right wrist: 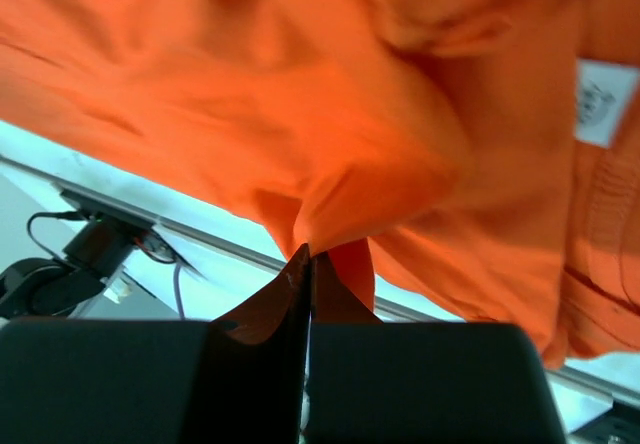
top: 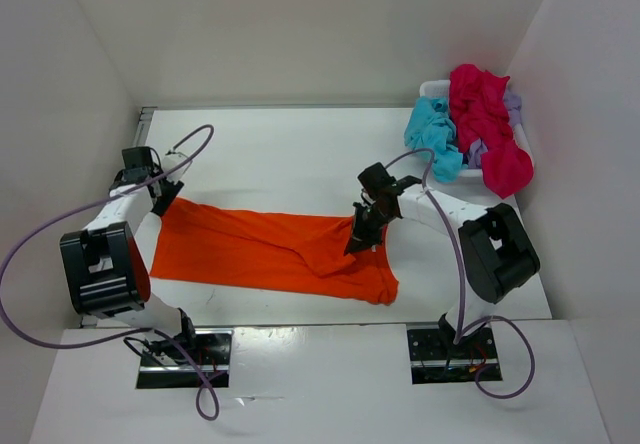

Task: Fold and stack the t-shirts
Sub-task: Fold the other side of the tshirt into a rectangle

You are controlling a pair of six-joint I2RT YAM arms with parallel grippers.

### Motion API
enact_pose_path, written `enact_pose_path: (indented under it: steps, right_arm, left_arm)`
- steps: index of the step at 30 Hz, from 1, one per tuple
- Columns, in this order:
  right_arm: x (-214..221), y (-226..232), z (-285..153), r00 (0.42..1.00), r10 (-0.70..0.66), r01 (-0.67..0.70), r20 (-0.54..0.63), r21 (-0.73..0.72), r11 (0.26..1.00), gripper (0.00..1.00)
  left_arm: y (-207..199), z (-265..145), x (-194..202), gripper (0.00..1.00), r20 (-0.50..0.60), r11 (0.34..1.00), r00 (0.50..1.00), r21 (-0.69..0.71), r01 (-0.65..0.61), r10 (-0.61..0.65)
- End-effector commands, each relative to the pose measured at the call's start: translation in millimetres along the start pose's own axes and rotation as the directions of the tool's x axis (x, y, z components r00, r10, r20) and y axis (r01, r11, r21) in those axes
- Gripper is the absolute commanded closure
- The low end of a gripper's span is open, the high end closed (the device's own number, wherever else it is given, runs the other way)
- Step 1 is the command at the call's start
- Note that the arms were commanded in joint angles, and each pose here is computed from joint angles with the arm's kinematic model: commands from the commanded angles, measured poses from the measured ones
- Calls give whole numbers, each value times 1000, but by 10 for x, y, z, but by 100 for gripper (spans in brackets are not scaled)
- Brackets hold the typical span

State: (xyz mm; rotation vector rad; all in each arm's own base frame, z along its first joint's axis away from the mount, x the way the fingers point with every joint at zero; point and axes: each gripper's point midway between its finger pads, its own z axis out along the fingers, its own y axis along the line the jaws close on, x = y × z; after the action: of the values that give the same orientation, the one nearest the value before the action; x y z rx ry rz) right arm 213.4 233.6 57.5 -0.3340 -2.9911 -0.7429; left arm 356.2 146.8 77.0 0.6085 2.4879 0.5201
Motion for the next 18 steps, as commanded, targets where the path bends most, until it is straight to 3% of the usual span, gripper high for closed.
enact_pose_path:
  steps: [1,5,7,11,18]
  right_arm:
    - [-151,214,-52,996,-74,76,47,-46,996,100]
    - [-135,210,-37,996,-74,76,41,-53,996,100]
    - [-125,185,-15,997,-73,75,39,-51,996,100]
    - [-112,147,25,997,-73,74,38,-50,996,100]
    - [-110,138,42,997,-64,66,39,-52,996,100]
  left_arm:
    - [262,-218,-87,40,24,997,1000,-72,-8,10]
    - [203,-284,-120,60,43,999,998,-30,-38,40]
    - [162,-292,-201,59,80,1000,997,1,-23,23]
    - [80,-310,-466,47,170,997,984,68,36,-48]
    - [-58,132,-531,43,90,968,979,187,166,-185]
